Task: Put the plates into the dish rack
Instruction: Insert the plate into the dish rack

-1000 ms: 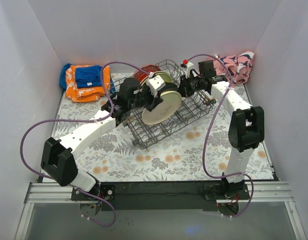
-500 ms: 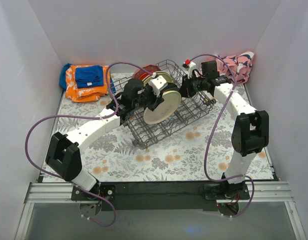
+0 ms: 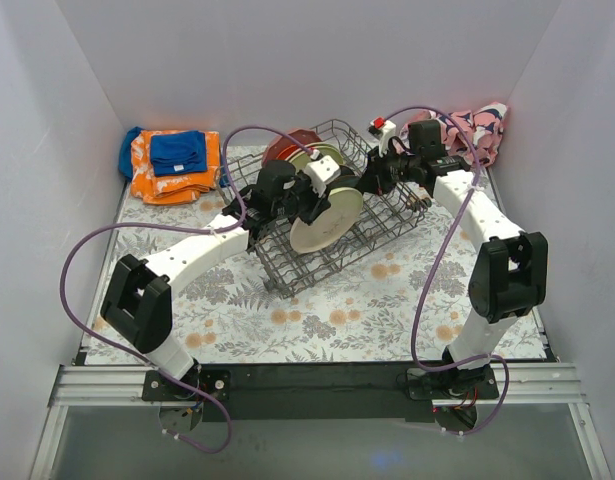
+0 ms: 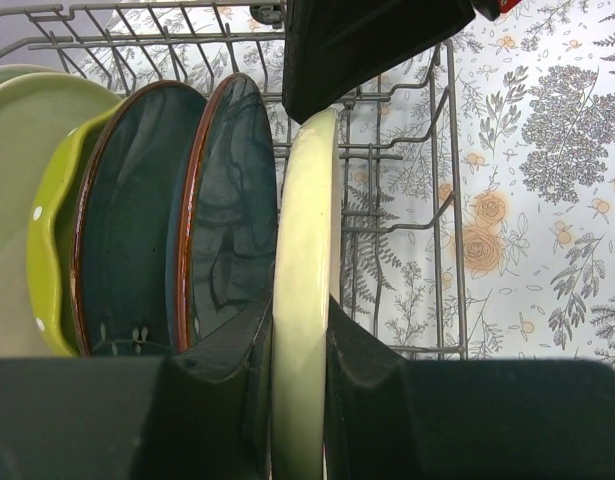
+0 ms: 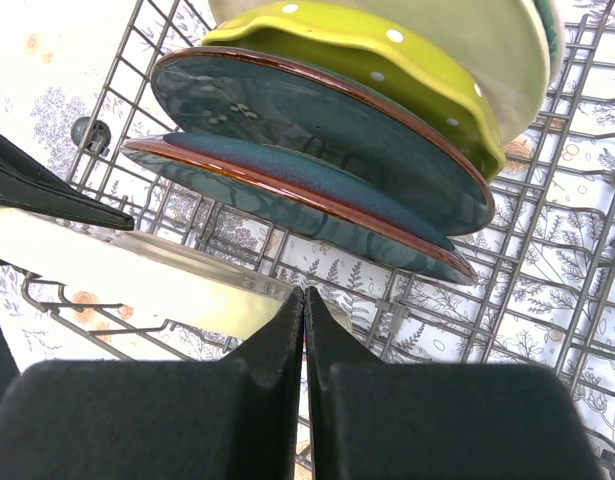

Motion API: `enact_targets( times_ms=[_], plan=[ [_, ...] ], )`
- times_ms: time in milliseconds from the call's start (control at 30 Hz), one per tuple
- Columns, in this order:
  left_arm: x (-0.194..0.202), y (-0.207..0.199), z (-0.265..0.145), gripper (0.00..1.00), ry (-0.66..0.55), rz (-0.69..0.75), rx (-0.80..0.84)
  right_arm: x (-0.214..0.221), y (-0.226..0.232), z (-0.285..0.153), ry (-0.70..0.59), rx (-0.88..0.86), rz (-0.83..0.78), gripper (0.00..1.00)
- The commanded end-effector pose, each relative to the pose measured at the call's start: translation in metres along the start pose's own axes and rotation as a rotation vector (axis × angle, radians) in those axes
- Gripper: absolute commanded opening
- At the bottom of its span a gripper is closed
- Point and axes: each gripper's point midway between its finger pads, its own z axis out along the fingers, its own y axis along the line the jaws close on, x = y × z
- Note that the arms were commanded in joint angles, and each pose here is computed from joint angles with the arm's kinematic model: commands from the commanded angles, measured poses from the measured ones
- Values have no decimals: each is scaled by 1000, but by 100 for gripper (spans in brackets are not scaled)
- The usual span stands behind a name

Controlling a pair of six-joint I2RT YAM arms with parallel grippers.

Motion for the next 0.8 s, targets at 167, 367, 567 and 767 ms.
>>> enact_targets(
  times_ms=[167,367,567,767],
  plan=[
    [-89,17,-5,0,-235,69,-65,-17,7,-19,-54,12,-49,6],
    [-82,18,5,0,-218,62,-59,-22,0,-31,-73,46,-42,16],
    [-73,15,14,0,-202,54,-45,-22,-6,-40,-82,76,-44,28],
    [-60,12,23,0,-175,47,-33,-21,-8,-45,-88,79,-39,32]
  ],
)
